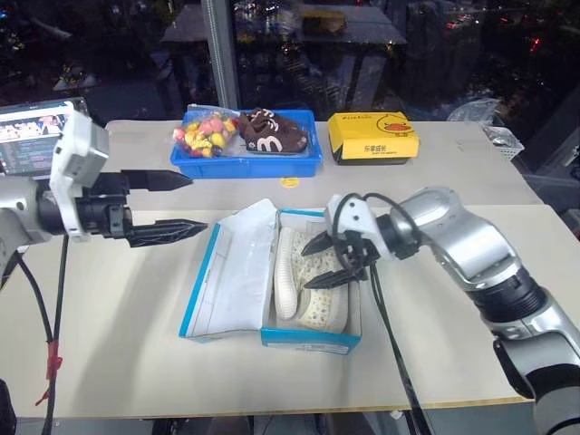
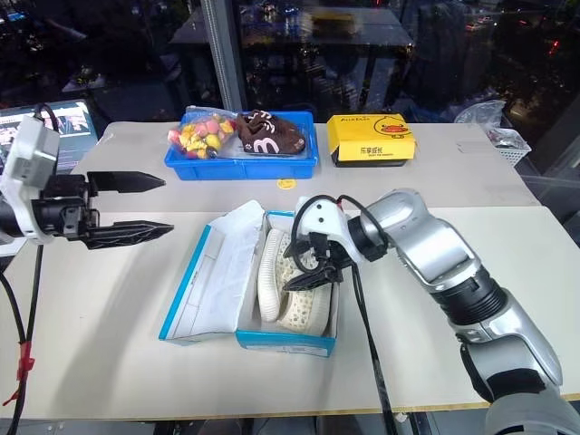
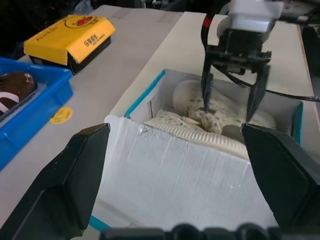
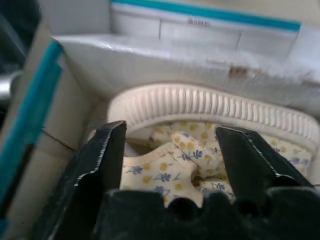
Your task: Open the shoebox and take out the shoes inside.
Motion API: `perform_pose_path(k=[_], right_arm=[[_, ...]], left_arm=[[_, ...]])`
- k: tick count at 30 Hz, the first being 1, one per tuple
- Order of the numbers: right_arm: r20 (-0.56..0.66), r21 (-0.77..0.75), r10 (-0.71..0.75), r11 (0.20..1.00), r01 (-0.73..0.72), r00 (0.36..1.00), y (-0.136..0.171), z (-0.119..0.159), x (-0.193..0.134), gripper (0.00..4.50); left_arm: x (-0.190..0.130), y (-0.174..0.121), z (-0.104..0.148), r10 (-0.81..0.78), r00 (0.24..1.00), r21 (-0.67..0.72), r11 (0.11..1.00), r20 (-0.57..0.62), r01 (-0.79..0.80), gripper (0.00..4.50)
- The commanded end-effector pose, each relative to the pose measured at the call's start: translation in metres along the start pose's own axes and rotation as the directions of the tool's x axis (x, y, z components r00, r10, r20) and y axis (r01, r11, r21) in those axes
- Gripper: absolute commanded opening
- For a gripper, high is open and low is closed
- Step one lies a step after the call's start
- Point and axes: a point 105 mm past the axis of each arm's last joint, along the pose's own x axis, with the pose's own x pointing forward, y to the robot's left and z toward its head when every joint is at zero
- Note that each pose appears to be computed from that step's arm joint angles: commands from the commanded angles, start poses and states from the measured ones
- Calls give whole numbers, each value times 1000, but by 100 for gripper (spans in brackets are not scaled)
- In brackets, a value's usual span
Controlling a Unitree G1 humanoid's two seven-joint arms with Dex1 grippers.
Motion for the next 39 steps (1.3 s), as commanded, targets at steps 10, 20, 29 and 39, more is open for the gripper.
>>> perform_pose_path(k=[10,20,29,39], right_arm=[[-124,29,19,999,-15,992,0,-30,0,338],[-90,38,25,999,-21,996,0,-21,-2,39],[-41,-175,24,984,-31,999,4,25,-35,5],[93,-271,26,963,0,995,-5,63,-47,5]], left_arm=[[-5,1,7,35,999,57,998,9,-35,450],[-3,1,10,32,999,67,997,14,-33,450],[4,2,11,14,1000,69,997,26,-16,450],[11,5,9,1,999,74,997,36,-3,450]])
